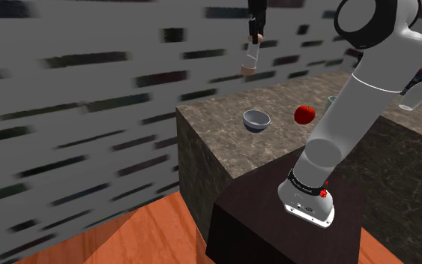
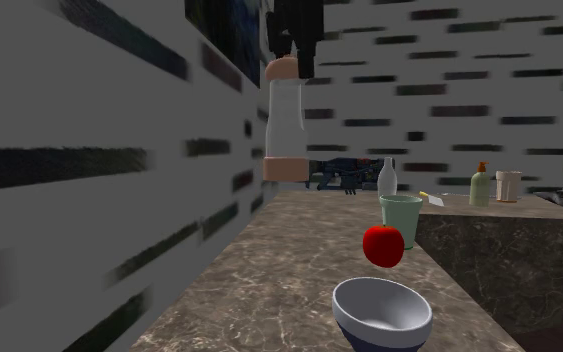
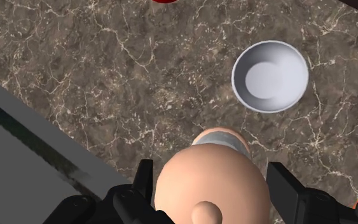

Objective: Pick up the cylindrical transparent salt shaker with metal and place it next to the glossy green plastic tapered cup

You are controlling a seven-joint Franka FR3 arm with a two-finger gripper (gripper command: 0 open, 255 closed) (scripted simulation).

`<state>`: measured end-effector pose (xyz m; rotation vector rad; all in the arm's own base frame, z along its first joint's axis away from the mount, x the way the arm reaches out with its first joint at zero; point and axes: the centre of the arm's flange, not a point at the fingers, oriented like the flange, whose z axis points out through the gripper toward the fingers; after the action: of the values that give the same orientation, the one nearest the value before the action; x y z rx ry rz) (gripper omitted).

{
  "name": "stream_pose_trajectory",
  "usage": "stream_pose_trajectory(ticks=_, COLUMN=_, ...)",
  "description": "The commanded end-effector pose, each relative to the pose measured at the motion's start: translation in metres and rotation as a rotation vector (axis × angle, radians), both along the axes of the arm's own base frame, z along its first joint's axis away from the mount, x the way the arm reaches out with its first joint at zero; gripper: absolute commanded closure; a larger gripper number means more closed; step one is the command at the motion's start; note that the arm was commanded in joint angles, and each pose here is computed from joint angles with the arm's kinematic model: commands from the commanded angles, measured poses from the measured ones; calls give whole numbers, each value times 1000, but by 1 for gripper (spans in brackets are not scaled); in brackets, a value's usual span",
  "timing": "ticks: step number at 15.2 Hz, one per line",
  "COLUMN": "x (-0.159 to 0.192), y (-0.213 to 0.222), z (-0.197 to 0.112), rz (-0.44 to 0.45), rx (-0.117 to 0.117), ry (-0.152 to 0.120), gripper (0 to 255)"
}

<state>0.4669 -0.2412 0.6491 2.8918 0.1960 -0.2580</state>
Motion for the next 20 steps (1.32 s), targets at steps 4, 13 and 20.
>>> stream_pose_trajectory(ticks=4, x=-46, y=-41, z=2, rz=0, rx=0, ry=0, gripper=255)
stream_pose_trajectory(ticks=13, x=-134, y=-121, z=3, rz=0, rx=0, ry=0, gripper=255)
stream_pose_trajectory(ticks=20, x=-203, y=-183, z=3, rz=0, rx=0, ry=0, gripper=255)
